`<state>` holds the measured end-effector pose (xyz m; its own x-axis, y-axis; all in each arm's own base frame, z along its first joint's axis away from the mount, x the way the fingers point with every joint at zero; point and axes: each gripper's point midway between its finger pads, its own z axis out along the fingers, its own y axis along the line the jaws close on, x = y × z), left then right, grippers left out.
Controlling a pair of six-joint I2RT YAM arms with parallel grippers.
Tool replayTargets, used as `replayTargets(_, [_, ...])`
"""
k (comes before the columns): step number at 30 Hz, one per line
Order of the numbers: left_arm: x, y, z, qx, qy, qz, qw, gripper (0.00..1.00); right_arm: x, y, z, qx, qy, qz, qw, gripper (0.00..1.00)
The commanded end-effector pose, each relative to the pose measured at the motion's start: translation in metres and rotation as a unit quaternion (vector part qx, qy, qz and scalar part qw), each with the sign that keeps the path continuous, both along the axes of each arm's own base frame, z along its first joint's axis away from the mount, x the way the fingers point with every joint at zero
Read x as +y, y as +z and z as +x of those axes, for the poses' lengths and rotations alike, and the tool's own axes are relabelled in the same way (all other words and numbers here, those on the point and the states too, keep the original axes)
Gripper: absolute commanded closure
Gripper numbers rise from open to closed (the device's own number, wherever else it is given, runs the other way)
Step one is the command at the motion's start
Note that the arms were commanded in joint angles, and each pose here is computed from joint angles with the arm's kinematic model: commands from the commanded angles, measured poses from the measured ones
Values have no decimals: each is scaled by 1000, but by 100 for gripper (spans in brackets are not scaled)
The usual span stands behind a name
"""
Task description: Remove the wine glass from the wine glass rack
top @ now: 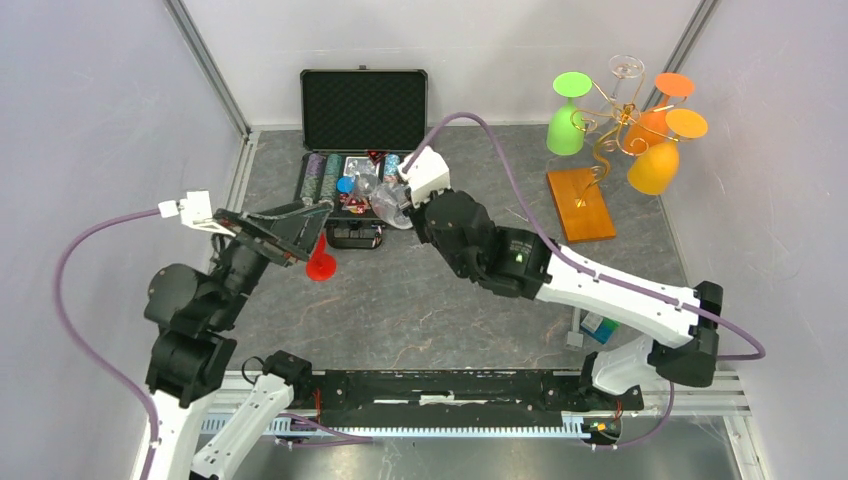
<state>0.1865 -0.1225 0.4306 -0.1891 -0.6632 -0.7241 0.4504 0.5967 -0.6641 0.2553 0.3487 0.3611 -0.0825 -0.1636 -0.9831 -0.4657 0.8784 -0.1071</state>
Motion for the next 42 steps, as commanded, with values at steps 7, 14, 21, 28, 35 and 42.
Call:
replayTargets(7, [60, -33, 17, 0, 155, 203, 967, 0, 13, -75, -21, 200, 135, -126, 962, 100])
replayTargets(14, [107, -28, -5, 20, 247, 247, 937, 0, 32, -134, -15, 282, 157, -172, 931, 100])
replayTargets(21, [111, -40, -21, 23, 241, 244, 939, 0, 47, -174, 10, 332, 120, -174, 919, 100])
replayTargets(28, [102, -53, -20, 32, 214, 255, 942, 0, 54, -180, 18, 347, 110, -173, 915, 100])
replayTargets(35, [68, -93, -4, 74, 137, 251, 955, 1, 44, -174, 18, 353, 103, -178, 913, 100])
replayTargets(42, [-4, -119, 0, 77, -31, 163, 983, 2, 12, -176, 7, 378, 85, -234, 892, 99])
